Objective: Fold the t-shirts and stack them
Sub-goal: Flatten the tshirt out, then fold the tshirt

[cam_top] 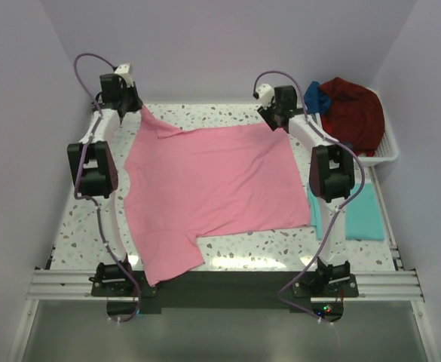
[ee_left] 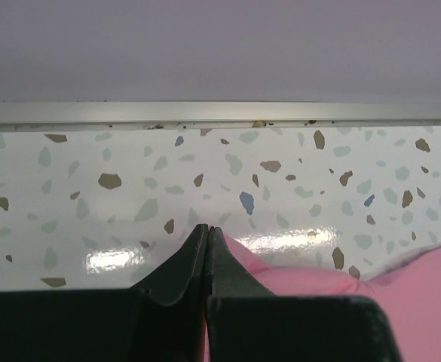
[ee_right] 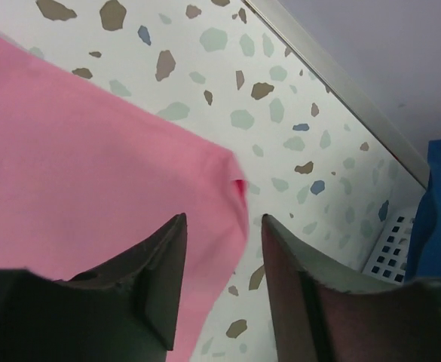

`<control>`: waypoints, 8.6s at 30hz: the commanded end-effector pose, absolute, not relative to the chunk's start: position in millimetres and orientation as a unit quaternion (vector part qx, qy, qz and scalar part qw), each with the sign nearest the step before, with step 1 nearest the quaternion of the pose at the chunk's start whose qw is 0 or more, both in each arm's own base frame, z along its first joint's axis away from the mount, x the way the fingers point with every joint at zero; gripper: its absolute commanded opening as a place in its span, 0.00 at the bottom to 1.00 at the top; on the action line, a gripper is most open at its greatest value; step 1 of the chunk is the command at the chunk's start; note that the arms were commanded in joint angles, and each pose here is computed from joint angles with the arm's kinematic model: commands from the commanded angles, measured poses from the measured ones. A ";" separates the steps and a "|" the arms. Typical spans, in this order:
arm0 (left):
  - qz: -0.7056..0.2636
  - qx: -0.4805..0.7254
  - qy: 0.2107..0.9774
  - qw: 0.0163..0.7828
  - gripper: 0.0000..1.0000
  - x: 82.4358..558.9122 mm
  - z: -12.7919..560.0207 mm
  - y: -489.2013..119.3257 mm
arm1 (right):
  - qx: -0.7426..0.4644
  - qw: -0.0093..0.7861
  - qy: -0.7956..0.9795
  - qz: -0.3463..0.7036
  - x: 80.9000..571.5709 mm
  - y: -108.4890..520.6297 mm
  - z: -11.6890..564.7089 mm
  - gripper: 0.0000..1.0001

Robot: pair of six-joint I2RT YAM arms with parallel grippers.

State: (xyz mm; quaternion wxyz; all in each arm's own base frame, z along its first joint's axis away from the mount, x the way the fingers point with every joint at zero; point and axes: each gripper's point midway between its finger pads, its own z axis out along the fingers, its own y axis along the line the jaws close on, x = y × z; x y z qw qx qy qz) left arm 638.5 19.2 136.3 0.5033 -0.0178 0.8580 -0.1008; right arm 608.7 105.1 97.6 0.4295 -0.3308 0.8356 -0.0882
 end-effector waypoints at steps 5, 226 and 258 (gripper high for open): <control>-0.071 -0.021 0.813 0.578 0.34 677.9 173.8 31.0 | -0.285 0.410 0.855 -0.139 602.3 80.5 123.2 0.61; -0.038 0.617 0.780 0.095 0.22 183.3 -17.3 14.1 | -0.593 0.076 0.800 -0.044 256.5 70.3 26.5 0.00; -0.041 0.515 0.815 0.264 0.00 259.2 127.5 17.3 | -0.596 0.101 0.796 -0.034 245.8 48.9 83.6 0.00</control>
